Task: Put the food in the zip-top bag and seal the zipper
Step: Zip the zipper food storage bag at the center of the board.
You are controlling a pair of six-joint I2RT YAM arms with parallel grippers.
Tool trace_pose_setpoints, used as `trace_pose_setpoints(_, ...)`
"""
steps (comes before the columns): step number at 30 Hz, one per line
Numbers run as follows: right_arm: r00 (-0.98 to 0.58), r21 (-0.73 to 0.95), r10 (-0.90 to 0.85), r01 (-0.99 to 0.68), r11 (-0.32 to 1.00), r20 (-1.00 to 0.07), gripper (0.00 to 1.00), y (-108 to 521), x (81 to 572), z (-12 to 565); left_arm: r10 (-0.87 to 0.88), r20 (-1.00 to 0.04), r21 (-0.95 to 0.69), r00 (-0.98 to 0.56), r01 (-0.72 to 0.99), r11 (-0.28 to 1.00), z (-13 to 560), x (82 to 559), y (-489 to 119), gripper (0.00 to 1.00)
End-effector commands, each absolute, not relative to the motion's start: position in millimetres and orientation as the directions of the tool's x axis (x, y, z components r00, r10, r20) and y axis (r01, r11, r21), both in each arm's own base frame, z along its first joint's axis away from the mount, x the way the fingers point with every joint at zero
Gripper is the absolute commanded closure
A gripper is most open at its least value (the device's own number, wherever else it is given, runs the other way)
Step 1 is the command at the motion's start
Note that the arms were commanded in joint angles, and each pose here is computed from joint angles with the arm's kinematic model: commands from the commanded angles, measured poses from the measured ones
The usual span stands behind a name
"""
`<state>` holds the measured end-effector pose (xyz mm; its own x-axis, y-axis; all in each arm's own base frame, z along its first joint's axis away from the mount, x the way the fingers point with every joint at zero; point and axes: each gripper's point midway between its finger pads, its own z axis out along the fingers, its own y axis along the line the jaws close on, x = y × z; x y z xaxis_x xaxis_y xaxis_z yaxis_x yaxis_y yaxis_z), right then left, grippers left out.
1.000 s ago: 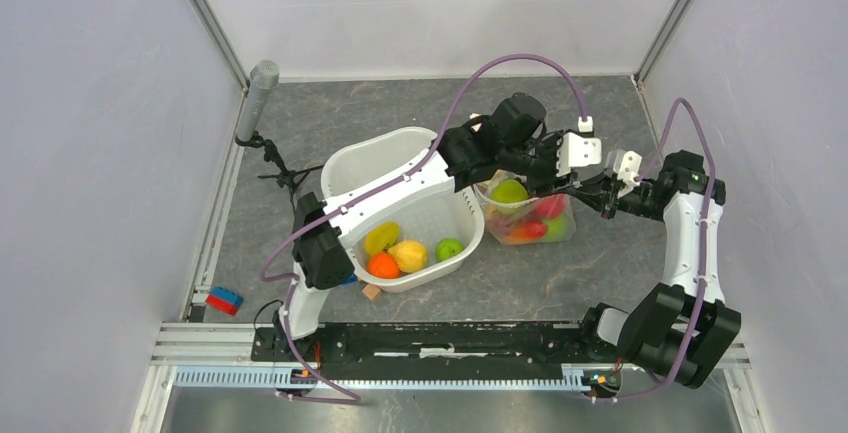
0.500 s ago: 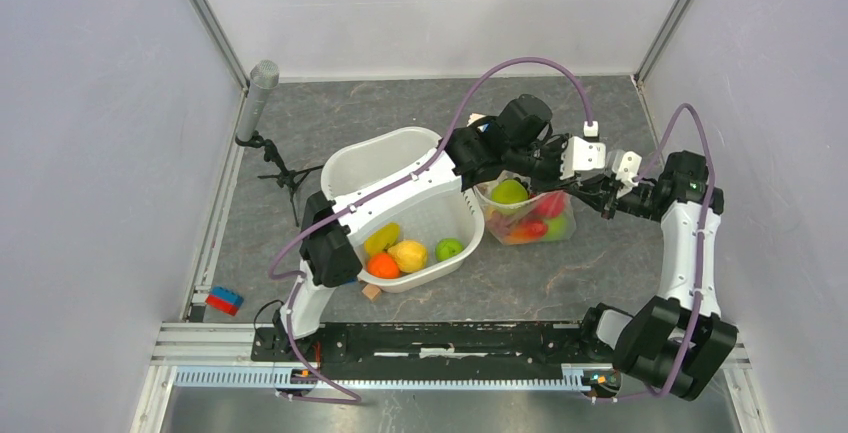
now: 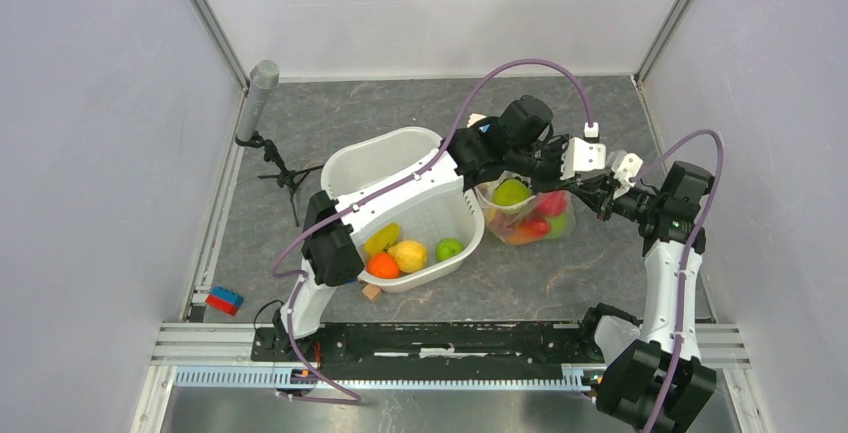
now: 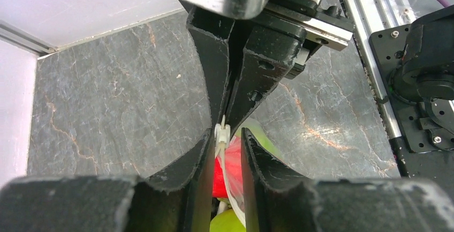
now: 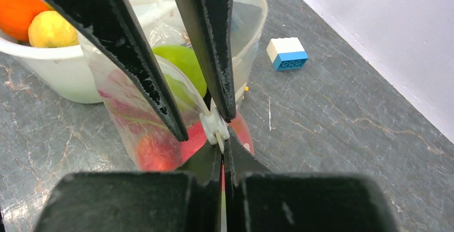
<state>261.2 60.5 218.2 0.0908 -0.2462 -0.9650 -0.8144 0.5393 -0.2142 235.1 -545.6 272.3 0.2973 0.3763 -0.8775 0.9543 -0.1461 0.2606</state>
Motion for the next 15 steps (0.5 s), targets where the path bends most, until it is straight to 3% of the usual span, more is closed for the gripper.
trace_pose_setpoints(1, 0.163, -0.280, -0.251, -0.786, 0.552, -0.954, 1.00, 57.0, 272.9, 242.5, 0.343, -0.882, 0.279, 0.322, 0.945, -0.170, 282.7, 229.2, -552.2, 0.69)
trace_pose_setpoints(8, 0.176, -0.287, -0.253, -0.802, 0.524, -0.951, 1.00, 60.4, 268.9, 240.8, 0.353, -0.879, 0.282, 0.321, 0.946, -0.159, 279.1, 232.7, -552.7, 0.68)
trace_pose_setpoints(12, 0.179, -0.290, -0.255, -0.807, 0.514, -0.950, 1.00, 62.5, 267.3, 239.7, 0.346, -0.880, 0.295, 0.325, 0.946, -0.139, 282.2, 236.8, -554.9, 0.59)
trace_pose_setpoints(14, 0.177, -0.290, -0.259, -0.807, 0.514, -0.950, 1.00, 62.6, 267.3, 239.0, 0.346, -0.878, 0.309, 0.331, 0.943, -0.120, 284.3, 240.7, -555.5, 0.48)
trace_pose_setpoints(15, 0.175, -0.289, -0.259, -0.809, 0.513, -0.950, 1.00, 62.9, 267.2, 238.3, 0.343, -0.877, 0.318, 0.337, 0.941, -0.112, 287.0, 242.1, -555.4, 0.48)
